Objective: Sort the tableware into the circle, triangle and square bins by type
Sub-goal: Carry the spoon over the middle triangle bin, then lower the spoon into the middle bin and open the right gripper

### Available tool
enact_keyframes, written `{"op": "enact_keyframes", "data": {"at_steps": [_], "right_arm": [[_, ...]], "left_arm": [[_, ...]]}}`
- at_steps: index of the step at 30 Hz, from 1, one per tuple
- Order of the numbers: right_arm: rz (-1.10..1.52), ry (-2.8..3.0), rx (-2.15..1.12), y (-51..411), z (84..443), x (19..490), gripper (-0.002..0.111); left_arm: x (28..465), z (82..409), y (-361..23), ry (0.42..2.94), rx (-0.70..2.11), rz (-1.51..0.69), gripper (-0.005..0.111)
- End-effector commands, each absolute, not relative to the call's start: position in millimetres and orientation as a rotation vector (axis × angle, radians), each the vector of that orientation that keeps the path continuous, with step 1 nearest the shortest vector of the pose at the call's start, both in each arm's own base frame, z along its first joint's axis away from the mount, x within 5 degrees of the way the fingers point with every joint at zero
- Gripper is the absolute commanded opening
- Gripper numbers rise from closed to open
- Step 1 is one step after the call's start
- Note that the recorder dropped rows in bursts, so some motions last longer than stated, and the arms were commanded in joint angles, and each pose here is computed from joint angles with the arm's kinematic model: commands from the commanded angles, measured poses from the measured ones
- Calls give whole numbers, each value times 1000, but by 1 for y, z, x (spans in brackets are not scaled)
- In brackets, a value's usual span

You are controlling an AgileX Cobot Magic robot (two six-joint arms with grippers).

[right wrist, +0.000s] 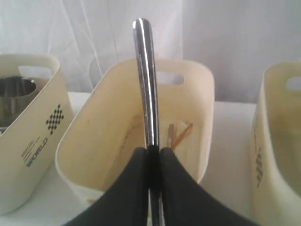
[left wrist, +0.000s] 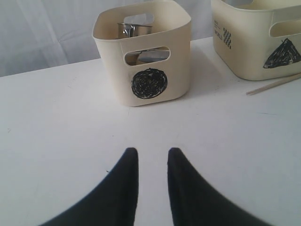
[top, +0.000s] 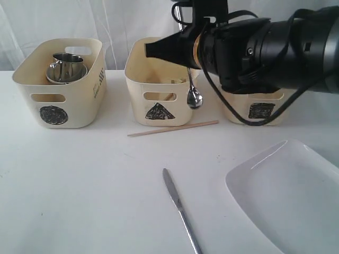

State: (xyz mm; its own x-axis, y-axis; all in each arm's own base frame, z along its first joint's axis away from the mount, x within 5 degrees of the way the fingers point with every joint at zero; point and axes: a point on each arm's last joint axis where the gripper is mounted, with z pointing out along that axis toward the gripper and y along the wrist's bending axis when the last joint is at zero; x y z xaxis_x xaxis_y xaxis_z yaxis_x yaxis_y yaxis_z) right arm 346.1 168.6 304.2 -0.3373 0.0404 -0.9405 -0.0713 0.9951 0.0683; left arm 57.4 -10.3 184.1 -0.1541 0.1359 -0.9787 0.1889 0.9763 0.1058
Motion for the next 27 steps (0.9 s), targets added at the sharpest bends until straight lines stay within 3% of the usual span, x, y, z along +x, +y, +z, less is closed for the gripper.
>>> {"op": "enact_keyframes", "data": {"at_steps": [1, 11, 27], "right_arm": [[103, 1825, 30, 154, 313, 366, 0], [154, 1769, 56, 173, 310, 427, 0], [158, 1768, 81, 166, 285, 481, 0]], "left_arm": [[57, 184, -10, 1728, 234, -56, 28], [57, 184, -10, 1728, 234, -56, 28], [57, 184, -10, 1728, 234, -56, 28]]}}
